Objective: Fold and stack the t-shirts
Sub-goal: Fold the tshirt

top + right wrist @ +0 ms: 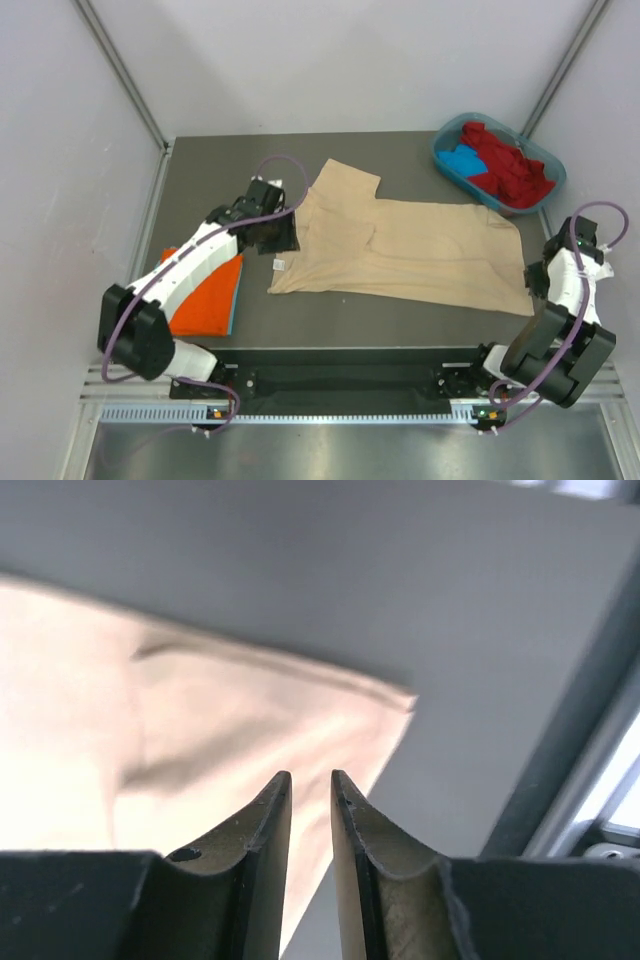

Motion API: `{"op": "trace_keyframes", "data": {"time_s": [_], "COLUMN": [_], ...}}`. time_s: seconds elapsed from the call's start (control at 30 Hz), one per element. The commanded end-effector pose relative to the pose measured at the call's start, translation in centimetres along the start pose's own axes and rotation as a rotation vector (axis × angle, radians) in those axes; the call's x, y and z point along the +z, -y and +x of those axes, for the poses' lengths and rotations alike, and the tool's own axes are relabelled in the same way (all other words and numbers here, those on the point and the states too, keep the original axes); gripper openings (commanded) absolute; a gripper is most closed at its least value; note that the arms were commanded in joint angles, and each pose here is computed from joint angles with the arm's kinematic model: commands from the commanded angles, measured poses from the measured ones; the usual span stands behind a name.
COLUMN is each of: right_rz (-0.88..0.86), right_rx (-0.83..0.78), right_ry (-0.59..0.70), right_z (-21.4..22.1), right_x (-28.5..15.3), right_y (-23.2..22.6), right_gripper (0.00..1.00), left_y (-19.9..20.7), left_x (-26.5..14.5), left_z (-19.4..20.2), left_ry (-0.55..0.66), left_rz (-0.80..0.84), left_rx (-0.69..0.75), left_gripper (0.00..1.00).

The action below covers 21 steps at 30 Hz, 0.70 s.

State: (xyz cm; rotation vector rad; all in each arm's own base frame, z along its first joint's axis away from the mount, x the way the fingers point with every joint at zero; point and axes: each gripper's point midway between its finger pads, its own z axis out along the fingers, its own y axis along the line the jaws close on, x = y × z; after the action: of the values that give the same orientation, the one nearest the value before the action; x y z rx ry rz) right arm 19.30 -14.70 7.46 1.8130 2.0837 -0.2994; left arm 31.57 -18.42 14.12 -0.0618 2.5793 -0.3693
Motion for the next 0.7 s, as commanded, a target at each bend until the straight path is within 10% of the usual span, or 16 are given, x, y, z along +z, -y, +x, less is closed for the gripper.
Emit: {"op": "trace_keyframes", "data": {"time_s": [0.0, 0.67], "right_rz": [-0.132, 0.008], "right_rx": [-0.106, -0.064], "right_ry": [-0.052, -0.114], "right_z": [1.8, 4.4], "right_x": [-1.0, 2.7], "right_y": [-1.9, 0.8], "right_gripper": [0.23, 0.3], "left_y": [-0.3, -7.2], "left_x": [-0.9, 4.0], "left_z": [6.5, 11.4], "left_ry": [-0.147, -0.08], "left_rz": [0.094, -0.174], "left_rx": [0.03, -0.204], "left_gripper": [0.53, 0.57]}}
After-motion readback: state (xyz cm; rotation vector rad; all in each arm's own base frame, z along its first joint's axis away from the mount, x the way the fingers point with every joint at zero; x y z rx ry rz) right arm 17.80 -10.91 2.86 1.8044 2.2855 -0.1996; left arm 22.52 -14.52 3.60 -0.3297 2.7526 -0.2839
